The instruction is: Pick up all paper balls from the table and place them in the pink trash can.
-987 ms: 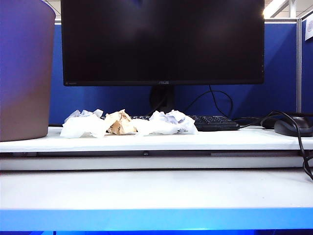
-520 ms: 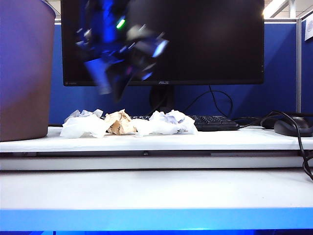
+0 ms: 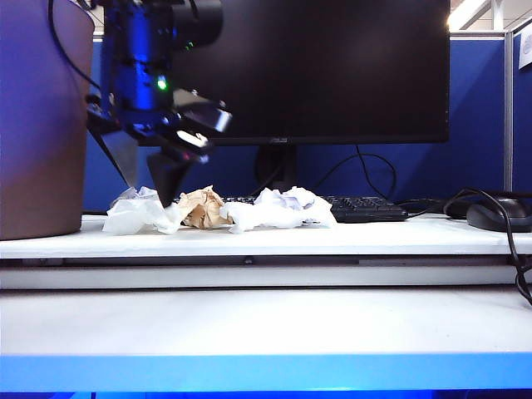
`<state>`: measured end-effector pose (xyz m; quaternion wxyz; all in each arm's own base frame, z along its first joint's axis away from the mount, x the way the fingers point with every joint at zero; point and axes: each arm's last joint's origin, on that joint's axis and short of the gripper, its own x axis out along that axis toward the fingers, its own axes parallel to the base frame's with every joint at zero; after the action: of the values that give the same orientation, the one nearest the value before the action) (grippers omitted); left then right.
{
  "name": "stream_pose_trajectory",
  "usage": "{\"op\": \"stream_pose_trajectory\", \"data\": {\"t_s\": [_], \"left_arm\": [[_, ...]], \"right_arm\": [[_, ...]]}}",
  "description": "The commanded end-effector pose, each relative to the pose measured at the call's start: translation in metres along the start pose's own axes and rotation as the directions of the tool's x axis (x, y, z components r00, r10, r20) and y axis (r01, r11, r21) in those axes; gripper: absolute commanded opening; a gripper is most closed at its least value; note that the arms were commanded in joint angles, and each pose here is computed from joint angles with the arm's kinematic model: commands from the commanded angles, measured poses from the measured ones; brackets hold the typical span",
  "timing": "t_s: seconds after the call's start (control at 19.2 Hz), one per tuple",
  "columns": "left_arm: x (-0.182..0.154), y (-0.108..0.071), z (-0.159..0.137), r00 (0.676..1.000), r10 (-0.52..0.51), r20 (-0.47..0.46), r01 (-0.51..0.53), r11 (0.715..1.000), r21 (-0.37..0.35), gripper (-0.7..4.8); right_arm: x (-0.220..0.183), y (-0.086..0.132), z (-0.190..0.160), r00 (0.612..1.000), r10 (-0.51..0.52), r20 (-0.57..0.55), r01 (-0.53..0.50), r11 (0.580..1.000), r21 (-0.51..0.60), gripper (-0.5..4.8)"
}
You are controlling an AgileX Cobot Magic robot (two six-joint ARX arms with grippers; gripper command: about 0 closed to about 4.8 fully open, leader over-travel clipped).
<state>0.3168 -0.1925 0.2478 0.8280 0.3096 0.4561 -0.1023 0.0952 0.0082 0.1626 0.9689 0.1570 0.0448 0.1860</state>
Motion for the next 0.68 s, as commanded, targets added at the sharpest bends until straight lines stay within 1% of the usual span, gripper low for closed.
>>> {"op": "stream_pose_trajectory", "data": {"t_s": [0.05,0.1,0.26,0.31,0.36,0.42,0.57,0.68], "left_arm": [[0.015,-0.009,0.0,0.997,-0.077,-0.024,0.078,0.997,0.013,3.41],[0.018,-0.011,0.0,0.997,-0.075,-0.036,0.075,0.997,0.017,3.41],[0.03,-0.014,-0.001,0.997,-0.021,-0.072,0.023,0.999,0.027,3.39],[0.033,-0.015,-0.001,0.997,-0.021,-0.077,0.023,0.999,0.033,2.84],[0.034,-0.016,-0.002,0.996,-0.022,-0.082,0.025,0.999,0.038,1.25],[0.035,-0.016,-0.002,0.996,-0.024,-0.082,0.028,0.999,0.042,-0.07],[0.034,-0.016,-0.001,0.997,-0.026,-0.079,0.029,0.999,0.044,-0.06],[0.031,-0.017,0.0,0.997,0.008,-0.081,-0.002,0.998,0.07,-0.06]], "right_arm": [[0.0,0.0,0.0,1.0,-0.002,0.009,0.002,1.0,-0.004,-0.05],[0.0,0.0,0.0,1.0,-0.001,0.008,0.001,1.0,-0.004,-0.05],[0.0,0.0,0.0,1.0,-0.002,0.009,0.002,1.0,-0.004,-0.05],[0.0,0.0,0.0,1.0,-0.001,0.008,0.001,1.0,-0.004,-0.05],[0.0,0.0,0.0,1.0,-0.001,0.008,0.001,1.0,-0.004,-0.05],[0.0,0.0,0.0,1.0,-0.002,0.009,0.002,1.0,-0.004,-0.05],[0.0,0.0,0.0,1.0,-0.014,0.013,0.014,1.0,-0.004,-0.05],[0.0,-0.001,0.0,1.0,-0.024,0.016,0.024,1.0,-0.004,-0.05]]}}
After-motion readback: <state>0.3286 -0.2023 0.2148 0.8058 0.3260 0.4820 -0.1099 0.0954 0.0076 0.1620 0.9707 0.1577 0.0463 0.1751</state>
